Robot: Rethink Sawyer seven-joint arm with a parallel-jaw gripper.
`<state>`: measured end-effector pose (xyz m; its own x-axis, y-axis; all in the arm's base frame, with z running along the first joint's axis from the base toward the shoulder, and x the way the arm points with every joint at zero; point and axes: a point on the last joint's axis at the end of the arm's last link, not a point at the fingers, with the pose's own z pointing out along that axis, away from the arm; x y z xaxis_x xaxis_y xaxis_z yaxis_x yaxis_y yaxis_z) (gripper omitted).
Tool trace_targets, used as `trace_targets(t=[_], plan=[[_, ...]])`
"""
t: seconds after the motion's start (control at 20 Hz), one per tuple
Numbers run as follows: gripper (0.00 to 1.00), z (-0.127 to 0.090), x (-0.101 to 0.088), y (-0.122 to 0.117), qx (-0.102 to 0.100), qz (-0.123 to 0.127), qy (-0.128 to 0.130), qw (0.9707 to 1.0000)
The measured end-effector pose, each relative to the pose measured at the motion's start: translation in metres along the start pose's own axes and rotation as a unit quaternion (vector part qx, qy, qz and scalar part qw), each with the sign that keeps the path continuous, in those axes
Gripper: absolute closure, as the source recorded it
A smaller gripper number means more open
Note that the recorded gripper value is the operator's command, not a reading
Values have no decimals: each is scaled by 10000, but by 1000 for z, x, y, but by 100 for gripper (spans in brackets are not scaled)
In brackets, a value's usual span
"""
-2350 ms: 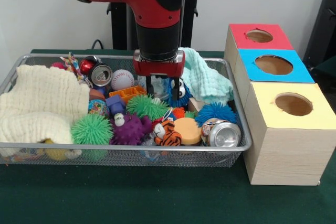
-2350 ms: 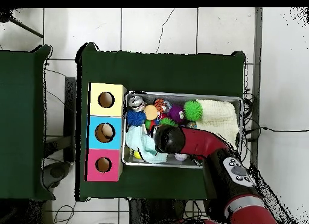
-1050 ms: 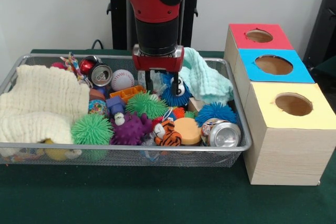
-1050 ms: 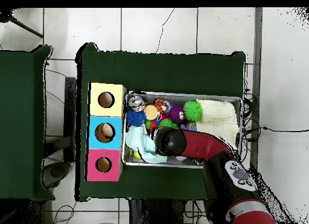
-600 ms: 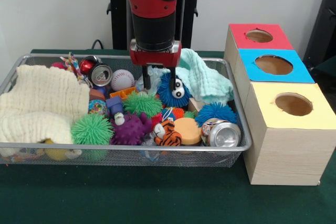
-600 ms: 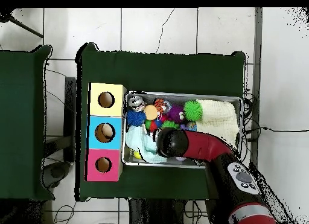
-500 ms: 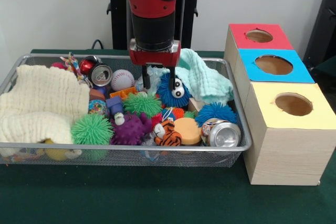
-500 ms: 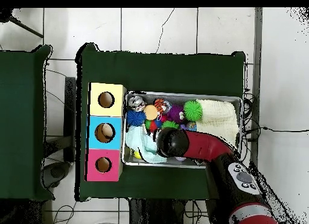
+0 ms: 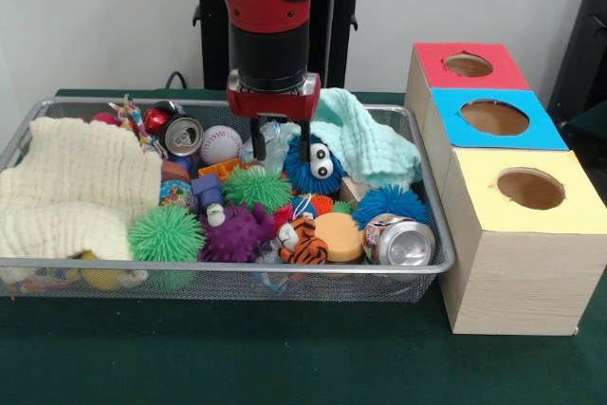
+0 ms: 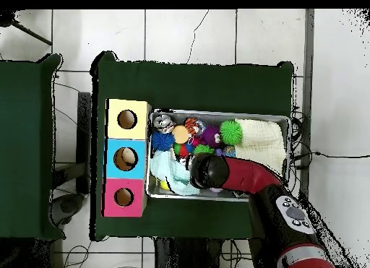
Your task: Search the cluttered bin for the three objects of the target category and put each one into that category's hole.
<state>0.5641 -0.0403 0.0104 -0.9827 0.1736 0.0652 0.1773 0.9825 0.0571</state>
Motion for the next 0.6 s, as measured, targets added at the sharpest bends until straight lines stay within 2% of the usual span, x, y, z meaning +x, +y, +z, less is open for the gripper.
trace_targets(t=[0.6], plan=[[0, 7, 5, -7, 15, 58, 78, 10000]])
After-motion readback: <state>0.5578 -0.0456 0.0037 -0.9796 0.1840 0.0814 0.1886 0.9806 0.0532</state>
